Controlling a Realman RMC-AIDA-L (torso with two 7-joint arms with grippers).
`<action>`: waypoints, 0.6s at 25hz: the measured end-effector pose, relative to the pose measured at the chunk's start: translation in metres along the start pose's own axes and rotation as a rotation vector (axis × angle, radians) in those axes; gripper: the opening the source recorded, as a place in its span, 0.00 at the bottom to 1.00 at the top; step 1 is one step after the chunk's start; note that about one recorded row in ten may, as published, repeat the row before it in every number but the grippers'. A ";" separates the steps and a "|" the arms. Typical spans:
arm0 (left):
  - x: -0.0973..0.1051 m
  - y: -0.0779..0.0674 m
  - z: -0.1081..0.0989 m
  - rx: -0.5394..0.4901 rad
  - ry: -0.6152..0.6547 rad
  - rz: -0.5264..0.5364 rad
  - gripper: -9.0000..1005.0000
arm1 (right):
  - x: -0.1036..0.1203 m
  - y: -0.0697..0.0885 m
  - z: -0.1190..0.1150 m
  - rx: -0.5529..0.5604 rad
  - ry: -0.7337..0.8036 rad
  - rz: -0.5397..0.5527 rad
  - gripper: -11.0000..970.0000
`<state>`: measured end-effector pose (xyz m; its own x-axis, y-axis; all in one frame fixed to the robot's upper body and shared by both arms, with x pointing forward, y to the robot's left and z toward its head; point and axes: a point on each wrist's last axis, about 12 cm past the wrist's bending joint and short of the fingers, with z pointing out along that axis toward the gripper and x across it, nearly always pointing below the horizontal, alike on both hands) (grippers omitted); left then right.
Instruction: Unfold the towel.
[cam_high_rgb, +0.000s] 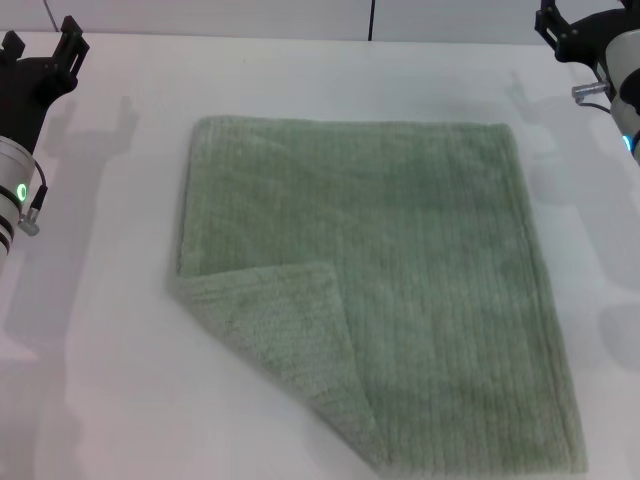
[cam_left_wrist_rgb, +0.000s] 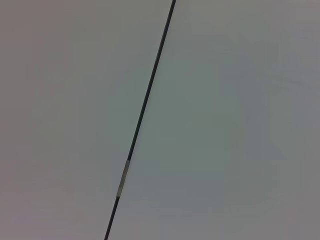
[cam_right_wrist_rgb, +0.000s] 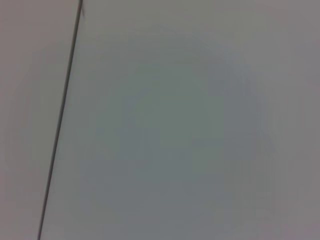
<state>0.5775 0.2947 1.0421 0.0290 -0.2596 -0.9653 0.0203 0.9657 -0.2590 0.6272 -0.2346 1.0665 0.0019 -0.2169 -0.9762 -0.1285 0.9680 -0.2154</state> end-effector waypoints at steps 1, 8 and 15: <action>0.000 0.000 0.000 0.000 0.001 0.000 0.78 | -0.001 0.000 0.001 -0.001 -0.002 -0.001 0.85; 0.002 0.002 -0.001 -0.008 0.014 0.001 0.78 | -0.003 0.001 0.003 -0.003 -0.008 -0.004 0.84; 0.002 0.002 -0.001 -0.008 0.018 0.004 0.78 | -0.002 0.000 0.002 -0.001 -0.007 -0.002 0.84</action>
<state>0.5761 0.2962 1.0392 0.0110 -0.2553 -0.9668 0.0124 0.9668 -0.2552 0.6292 -0.2336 1.0688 0.0087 -0.2184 -0.9758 -0.1293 0.9674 -0.2176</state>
